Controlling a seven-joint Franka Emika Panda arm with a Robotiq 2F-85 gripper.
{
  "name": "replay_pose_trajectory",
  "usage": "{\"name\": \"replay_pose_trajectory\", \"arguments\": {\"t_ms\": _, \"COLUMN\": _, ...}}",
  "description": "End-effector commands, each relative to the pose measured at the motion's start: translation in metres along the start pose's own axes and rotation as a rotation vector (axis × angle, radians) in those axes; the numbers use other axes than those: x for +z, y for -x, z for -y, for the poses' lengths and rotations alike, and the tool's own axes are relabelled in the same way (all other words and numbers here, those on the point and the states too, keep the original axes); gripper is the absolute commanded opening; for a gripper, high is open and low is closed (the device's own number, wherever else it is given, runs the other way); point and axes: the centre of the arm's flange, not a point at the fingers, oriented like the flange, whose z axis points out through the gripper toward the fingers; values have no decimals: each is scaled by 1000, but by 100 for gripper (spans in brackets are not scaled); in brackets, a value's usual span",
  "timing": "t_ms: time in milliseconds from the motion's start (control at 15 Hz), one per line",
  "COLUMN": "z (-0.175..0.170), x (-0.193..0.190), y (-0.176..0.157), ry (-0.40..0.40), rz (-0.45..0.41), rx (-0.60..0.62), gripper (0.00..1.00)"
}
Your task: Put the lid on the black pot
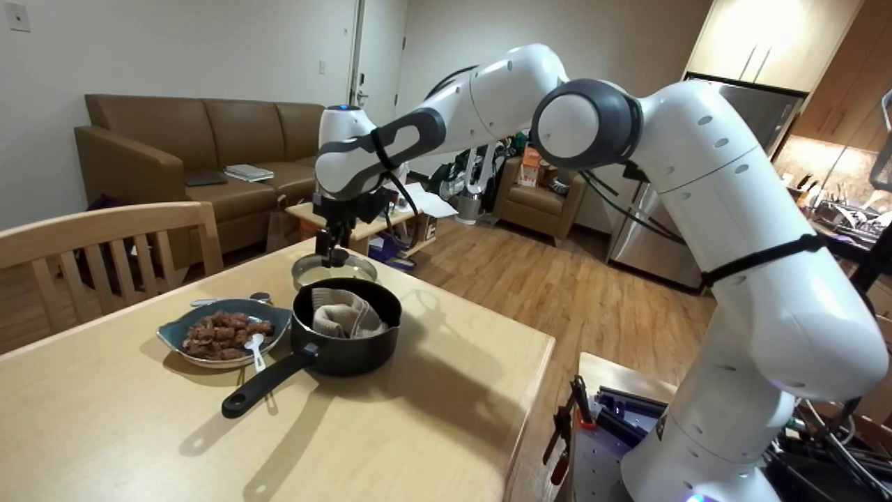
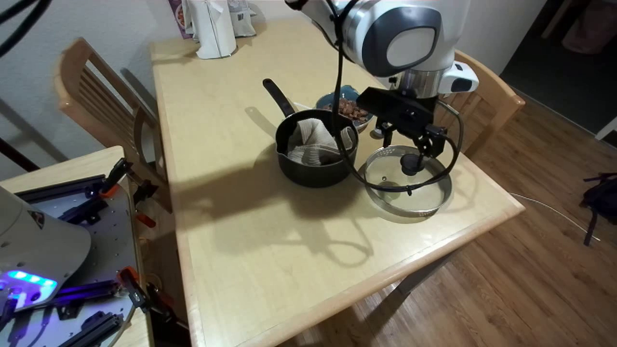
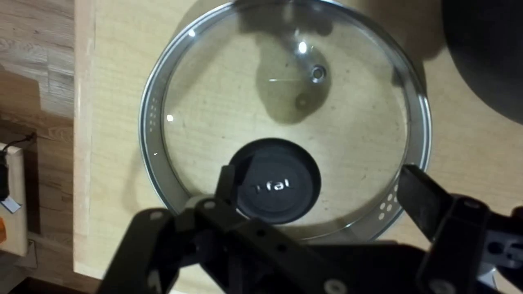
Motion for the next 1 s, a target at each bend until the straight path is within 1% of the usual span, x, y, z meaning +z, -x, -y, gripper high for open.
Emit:
{"name": "replay_pose_trajectory", "arguments": {"t_ms": 0, "z": -7, "x": 6, "y": -7, "ry": 42, "rz": -5, "rx": 23, "gripper": 100}}
{"name": "replay_pose_trajectory", "arguments": {"t_ms": 267, "z": -15, "x": 8, "y": -6, "ry": 47, "rz": -18, "rx": 23, "gripper": 100}}
{"name": "replay_pose_trajectory", "arguments": {"t_ms": 533, "z": -24, "x": 9, "y": -8, "ry": -40, "rz": -33, "rx": 41, "gripper": 100}}
{"name": "replay_pose_trajectory", "arguments": {"t_ms": 733, "z": -31, "x": 10, "y": -8, "ry": -139, "rz": -38, "rx": 69, "gripper": 100}}
{"name": "replay_pose_trajectory", "arguments": {"t_ms": 933, "z": -34, "x": 4, "y": -9, "ry": -176, "rz": -42, "rx": 100, "gripper": 100}}
